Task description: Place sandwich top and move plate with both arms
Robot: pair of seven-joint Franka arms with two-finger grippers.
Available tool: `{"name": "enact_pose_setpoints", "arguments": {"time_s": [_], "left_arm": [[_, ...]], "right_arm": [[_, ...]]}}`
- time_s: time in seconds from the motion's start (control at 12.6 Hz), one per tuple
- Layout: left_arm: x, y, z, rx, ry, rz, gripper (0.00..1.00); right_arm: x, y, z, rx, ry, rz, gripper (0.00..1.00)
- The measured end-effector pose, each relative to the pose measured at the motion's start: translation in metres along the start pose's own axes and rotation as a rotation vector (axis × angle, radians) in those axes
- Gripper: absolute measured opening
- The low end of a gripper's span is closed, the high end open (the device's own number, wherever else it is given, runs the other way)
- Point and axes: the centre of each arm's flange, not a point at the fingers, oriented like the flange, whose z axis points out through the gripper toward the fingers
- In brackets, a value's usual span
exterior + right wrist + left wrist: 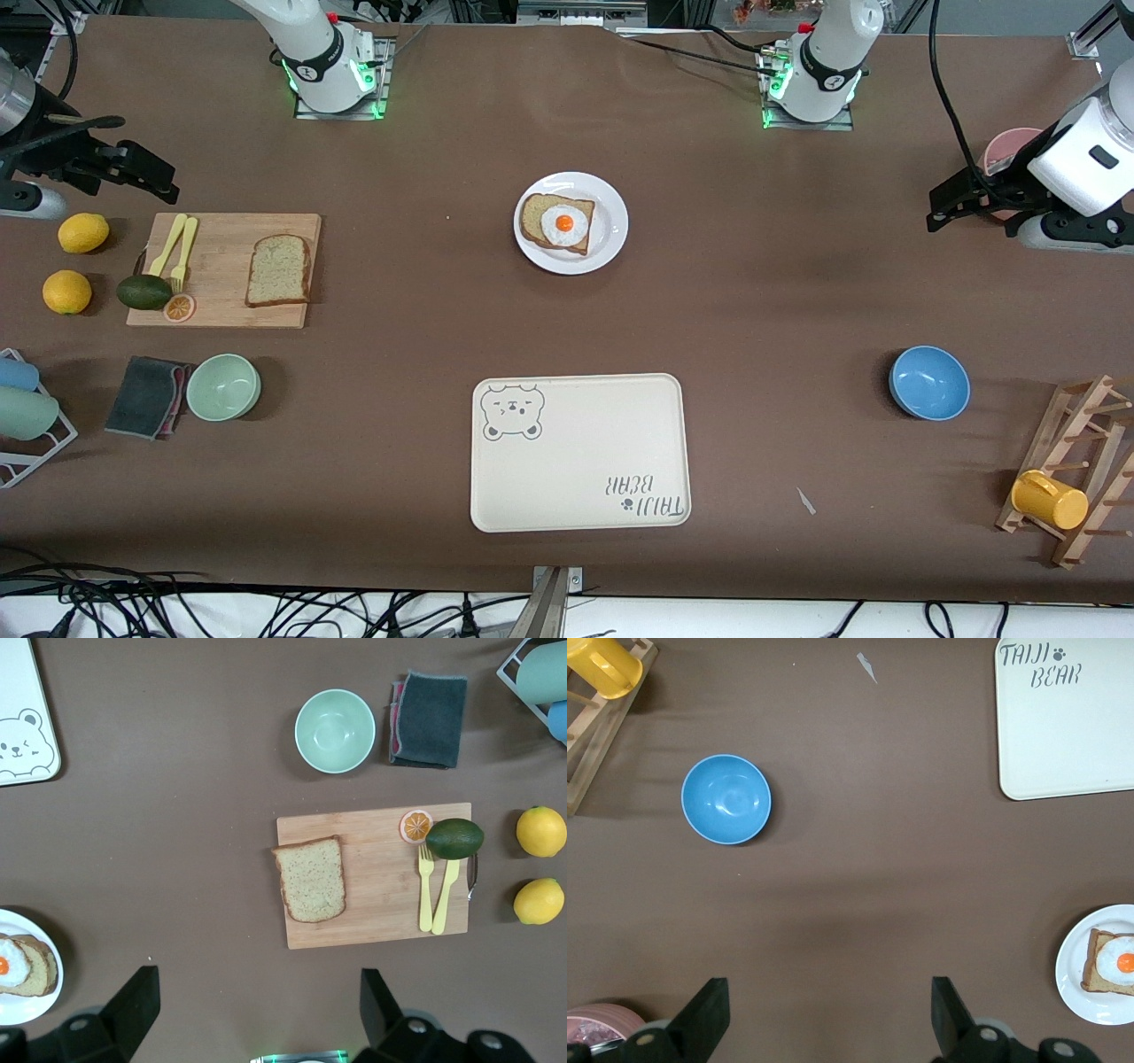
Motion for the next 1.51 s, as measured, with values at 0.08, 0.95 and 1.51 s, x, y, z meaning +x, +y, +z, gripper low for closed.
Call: {"name": "enact_pose_setpoints", "arguments": {"time_s": [0.08, 0.95, 1.51], "left_arm": [[0.0001, -0.0001, 0.0001, 0.0, 0.0, 0.0, 1.0], [0.0001, 0.0055, -0.0069, 0.0, 0.015, 0.009, 1.0], [0.0004, 0.005, -0.0064, 0.0, 0.014, 0.008, 1.0]], "right_arm": [[-0.0001, 0.0002, -0.0011, 0.0, 0.001, 0.0, 1.0], [-0.0001, 0.0038, -0.0043, 0.001, 0.004, 0.026, 1.0], [-0.0001, 0.0053, -0.0042, 0.018, 0.0, 0.088, 1.0]]}}
